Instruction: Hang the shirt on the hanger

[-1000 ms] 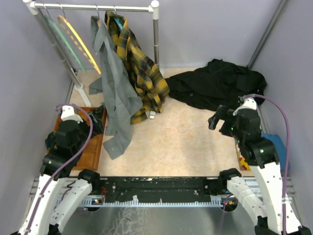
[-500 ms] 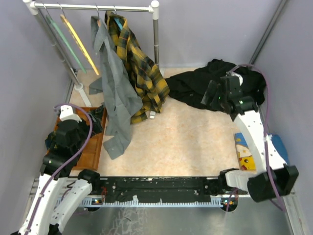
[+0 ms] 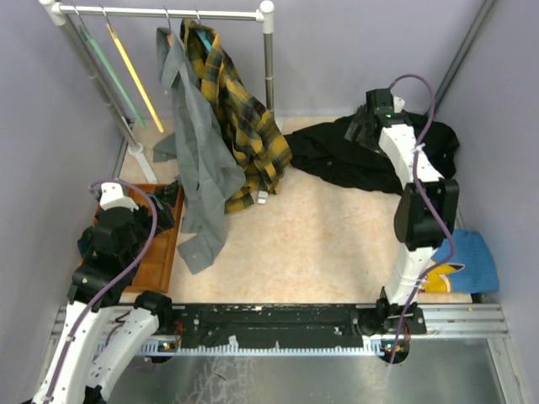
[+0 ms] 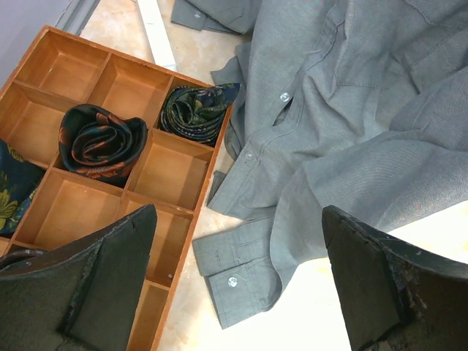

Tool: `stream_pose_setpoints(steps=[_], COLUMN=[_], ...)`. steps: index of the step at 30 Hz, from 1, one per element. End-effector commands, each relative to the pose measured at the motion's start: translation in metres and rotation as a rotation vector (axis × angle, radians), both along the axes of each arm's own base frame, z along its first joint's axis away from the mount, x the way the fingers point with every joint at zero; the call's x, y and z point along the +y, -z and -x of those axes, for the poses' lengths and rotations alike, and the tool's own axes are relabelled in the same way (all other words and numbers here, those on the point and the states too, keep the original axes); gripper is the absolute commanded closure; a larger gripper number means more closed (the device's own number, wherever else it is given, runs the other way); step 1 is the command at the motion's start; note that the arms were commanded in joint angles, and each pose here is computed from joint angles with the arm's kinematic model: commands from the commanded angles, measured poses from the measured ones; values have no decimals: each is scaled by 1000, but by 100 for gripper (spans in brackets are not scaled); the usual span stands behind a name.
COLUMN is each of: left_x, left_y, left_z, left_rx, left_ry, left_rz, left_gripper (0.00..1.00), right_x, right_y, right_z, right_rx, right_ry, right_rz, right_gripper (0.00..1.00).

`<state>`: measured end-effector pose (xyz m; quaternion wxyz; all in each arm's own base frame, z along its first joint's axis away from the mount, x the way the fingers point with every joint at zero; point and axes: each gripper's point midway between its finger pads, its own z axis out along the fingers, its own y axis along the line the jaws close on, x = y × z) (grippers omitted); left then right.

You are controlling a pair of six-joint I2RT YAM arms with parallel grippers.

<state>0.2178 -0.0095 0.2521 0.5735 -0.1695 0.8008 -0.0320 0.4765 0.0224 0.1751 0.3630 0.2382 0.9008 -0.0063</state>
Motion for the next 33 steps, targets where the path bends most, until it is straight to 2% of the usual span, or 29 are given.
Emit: stream_pose_setpoints(steps=[1, 9, 11, 15, 19, 20, 24, 30, 33], left_x=[2, 1, 2, 1, 1, 2, 2, 1, 1], left_y=[-14, -13, -13, -12, -12, -12, -12, -11, -11], left_z=[1, 0, 0, -1, -1, 0, 0, -1, -1], left_rx=[-43, -40, -39, -33, -32, -32, -34, -30, -28], left_ry=[-6, -5, -7, -6, -7, -9, -11, -8, -8], left_rz=[16, 13, 13, 11, 11, 11, 13, 11, 10], left_gripper=[0, 0, 0, 0, 0, 0, 0, 0, 0], right_x=[-8, -14, -15, -14, -16, -16, -21, -23, -21], right_y=[15, 52, 55, 53, 46, 41, -3, -132, -175], right_z=[-25, -43, -45, -47, -48, -48, -49, -42, -33], right_rx=[61, 138, 148, 128, 108, 97, -4, -275, -351], right_ry=[-35, -92, -101, -128, -130, -125, -93, -71, -78], right_rz=[76, 152, 167, 175, 183, 186, 202, 203, 194], right_gripper=[1, 1, 8, 45, 90, 98, 100, 100, 100])
